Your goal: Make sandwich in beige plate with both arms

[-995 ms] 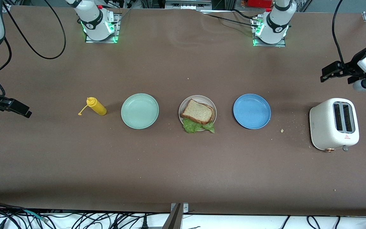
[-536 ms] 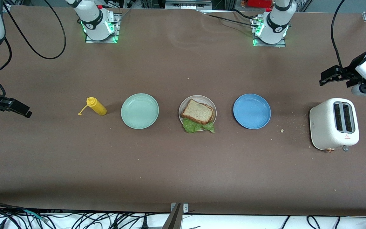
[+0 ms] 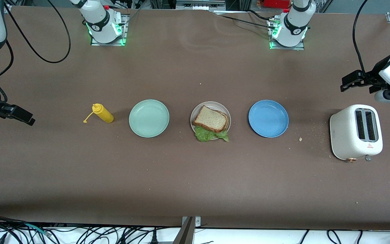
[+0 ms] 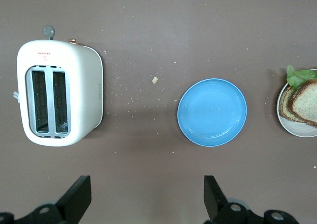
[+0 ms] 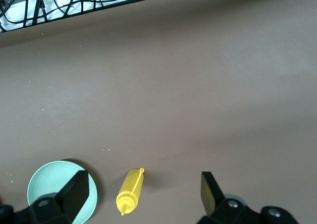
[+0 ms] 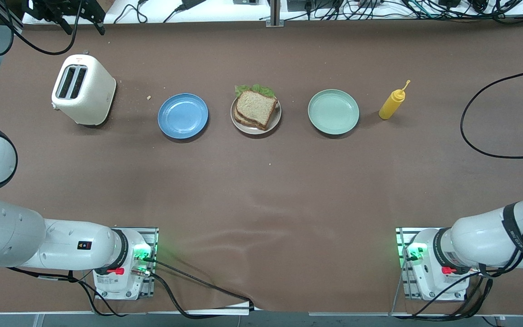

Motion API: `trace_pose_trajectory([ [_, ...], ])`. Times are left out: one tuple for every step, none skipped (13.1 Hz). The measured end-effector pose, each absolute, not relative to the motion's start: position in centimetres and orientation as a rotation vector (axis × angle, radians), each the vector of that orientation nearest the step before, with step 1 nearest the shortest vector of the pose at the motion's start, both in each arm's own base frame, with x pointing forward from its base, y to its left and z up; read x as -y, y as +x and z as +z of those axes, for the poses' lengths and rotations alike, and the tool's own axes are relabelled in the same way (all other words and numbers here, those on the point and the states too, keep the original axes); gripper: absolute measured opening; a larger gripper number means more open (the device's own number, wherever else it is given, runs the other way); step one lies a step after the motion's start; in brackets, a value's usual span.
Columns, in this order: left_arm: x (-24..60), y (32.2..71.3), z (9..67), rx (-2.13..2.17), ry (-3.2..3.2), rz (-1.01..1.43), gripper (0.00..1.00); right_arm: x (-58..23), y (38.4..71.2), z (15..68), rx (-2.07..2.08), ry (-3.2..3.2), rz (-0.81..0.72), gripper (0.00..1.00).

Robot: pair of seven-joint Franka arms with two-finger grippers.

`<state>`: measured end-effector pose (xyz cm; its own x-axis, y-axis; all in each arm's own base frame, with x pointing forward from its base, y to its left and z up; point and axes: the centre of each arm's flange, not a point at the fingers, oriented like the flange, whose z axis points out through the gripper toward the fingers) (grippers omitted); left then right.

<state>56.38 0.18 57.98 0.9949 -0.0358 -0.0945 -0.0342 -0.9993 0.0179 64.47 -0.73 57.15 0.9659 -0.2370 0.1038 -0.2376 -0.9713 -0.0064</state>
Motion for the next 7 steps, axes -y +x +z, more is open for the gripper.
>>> trace_pose_trajectory([
  [-0.2, 56.4, 58.0, 0.055, 3.121, -0.148, 1.00, 0.7, 64.5, 57.2, 0.375, 3.109, 0.163, 1.00],
  [-0.2, 56.4, 57.9, 0.055, 3.121, -0.149, 1.00, 0.7, 64.4, 57.2, 0.375, 3.109, 0.164, 1.00],
  [-0.2, 56.4, 57.9, 0.055, 3.121, -0.150, 1.00, 0.6, 64.4, 57.3, 0.373, 3.109, 0.166, 1.00],
  [-0.2, 56.4, 57.8, 0.055, 3.121, -0.151, 1.00, 0.4, 64.4, 57.3, 0.366, 3.109, 0.166, 1.00],
  [-0.2, 56.4, 57.8, 0.055, 3.121, -0.152, 1.00, 0.1, 64.4, 57.3, 0.358, 3.109, 0.166, 1.00],
  [-0.2, 56.5, 57.8, 0.055, 3.121, -0.152, 1.00, -0.3, 64.4, 57.3, 0.349, 3.110, 0.165, 1.00],
  [-0.2, 56.5, 57.8, 0.055, 3.121, -0.152, 1.00, -0.7, 64.4, 57.3, 0.347, 3.110, 0.162, 1.00],
])
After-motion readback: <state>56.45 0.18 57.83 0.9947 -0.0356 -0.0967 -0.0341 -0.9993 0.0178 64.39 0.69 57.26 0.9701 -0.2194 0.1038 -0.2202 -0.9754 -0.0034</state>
